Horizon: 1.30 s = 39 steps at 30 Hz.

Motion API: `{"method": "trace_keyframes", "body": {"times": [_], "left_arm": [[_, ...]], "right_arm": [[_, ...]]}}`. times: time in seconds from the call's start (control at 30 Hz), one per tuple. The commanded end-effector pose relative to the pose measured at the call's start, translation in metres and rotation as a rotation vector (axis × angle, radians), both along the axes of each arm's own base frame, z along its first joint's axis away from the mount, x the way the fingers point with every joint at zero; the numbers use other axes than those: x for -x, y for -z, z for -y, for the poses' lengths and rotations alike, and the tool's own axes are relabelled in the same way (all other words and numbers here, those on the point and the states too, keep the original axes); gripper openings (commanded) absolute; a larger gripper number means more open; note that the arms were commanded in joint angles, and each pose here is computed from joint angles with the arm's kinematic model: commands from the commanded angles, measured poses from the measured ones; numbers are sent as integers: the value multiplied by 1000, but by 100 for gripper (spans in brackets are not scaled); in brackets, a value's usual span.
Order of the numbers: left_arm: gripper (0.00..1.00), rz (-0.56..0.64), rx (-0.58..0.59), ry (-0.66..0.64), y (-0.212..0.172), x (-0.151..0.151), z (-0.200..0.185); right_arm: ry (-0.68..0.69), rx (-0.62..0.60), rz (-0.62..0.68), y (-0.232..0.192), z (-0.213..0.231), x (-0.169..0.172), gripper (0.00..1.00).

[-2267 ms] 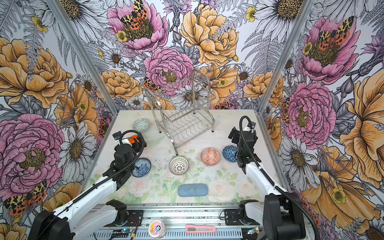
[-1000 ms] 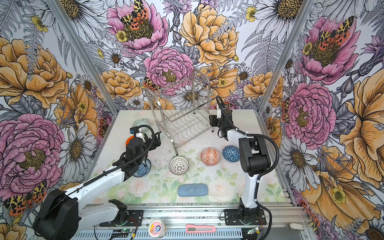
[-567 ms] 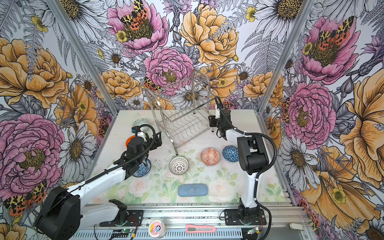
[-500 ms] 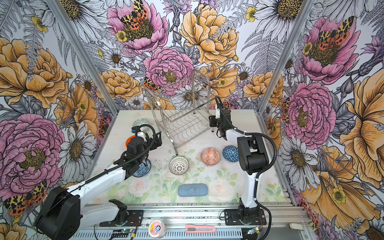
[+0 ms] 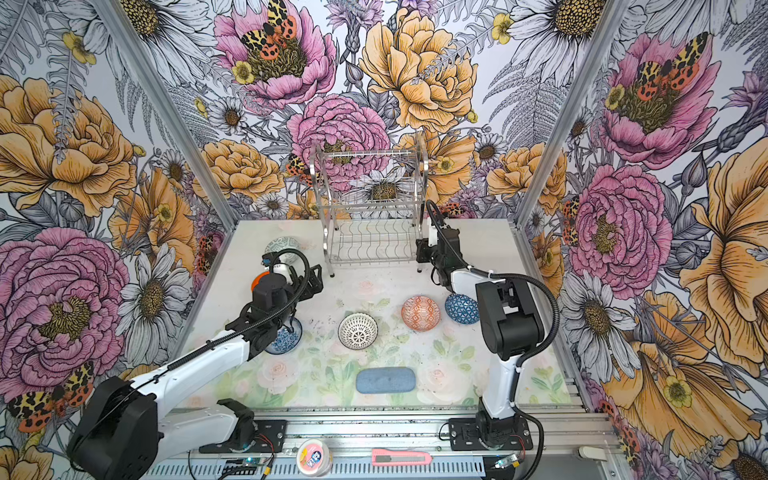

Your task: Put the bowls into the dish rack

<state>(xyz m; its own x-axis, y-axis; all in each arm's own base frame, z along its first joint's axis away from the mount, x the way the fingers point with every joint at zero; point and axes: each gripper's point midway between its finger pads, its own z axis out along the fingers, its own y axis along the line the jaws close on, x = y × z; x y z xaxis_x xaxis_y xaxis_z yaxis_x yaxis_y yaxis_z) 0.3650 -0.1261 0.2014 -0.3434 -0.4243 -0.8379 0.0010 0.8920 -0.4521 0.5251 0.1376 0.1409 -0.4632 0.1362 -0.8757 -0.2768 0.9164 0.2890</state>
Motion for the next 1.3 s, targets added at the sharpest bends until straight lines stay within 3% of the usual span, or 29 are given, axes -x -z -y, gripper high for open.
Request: {"method": "trace_keyframes", "body": {"times": [0.0, 0.57, 1.27], "left_arm": [[99, 22, 7, 0, -10, 2, -3], [99, 45, -1, -4, -21, 6, -7], [99, 25, -22, -41, -20, -8, -10]], "right_arm": [[40, -41, 8, -15, 5, 13, 9], [-30, 20, 3, -13, 21, 39, 3], [31, 13, -25, -18, 42, 2, 4]]}}
